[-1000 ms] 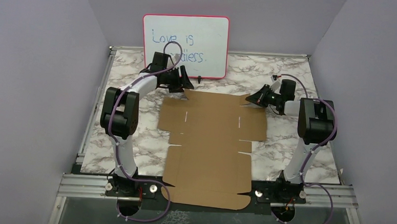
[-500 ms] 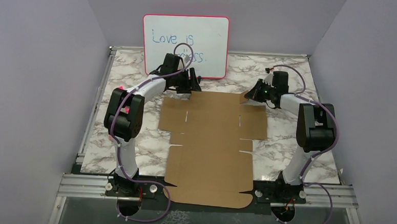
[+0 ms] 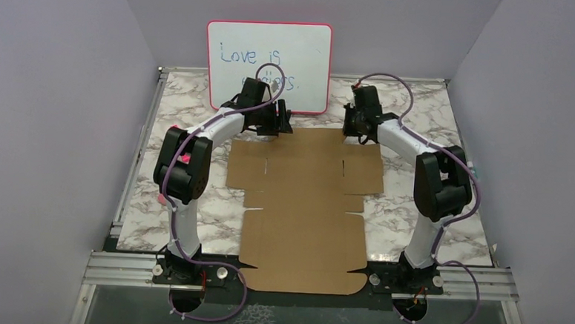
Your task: Fold the paper box
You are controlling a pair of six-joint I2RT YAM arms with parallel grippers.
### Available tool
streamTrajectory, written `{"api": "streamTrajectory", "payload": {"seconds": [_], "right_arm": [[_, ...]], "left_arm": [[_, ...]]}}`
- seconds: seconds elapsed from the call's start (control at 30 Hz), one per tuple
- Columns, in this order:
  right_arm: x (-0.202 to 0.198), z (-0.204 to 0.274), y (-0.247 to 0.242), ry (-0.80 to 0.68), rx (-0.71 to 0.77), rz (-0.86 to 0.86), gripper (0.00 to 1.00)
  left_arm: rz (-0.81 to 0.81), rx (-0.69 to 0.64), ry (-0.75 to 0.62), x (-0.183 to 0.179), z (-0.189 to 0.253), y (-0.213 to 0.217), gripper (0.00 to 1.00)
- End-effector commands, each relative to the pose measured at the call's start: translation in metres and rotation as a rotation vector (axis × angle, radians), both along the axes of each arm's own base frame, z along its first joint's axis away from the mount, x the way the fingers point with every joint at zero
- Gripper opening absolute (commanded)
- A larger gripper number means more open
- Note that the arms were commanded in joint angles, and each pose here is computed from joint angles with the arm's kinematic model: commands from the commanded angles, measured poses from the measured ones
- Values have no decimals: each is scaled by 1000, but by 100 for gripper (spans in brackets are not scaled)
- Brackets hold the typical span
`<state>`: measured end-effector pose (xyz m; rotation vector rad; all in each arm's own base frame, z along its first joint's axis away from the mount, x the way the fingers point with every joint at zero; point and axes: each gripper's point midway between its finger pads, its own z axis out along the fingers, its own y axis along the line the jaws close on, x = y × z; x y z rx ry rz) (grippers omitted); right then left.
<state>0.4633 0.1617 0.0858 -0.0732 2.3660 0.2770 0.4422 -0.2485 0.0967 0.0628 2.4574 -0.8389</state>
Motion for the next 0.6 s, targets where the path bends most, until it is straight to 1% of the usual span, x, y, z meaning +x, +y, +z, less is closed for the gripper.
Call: {"api": "streamTrajectory", "payload": {"seconds": [0.0,0.23,0.33,0.47,0.57], "right_arm": [[-2,-11,-5,30,-191,-61,4],[0,-18,5,31,-259,-64,5],[3,-15,4,25,-289,-75,7],[5,-4,8,19,-289,-66,15],[2,15,11,-17,-258,-44,26]], "left_arm": [[-11,13,-15,4,0,-5,63],[-9,25,-19,3,0,-3,64],[-3,31,-27,3,4,-1,65],[1,36,-43,3,16,6,70],[24,41,-75,1,36,22,74]]}}
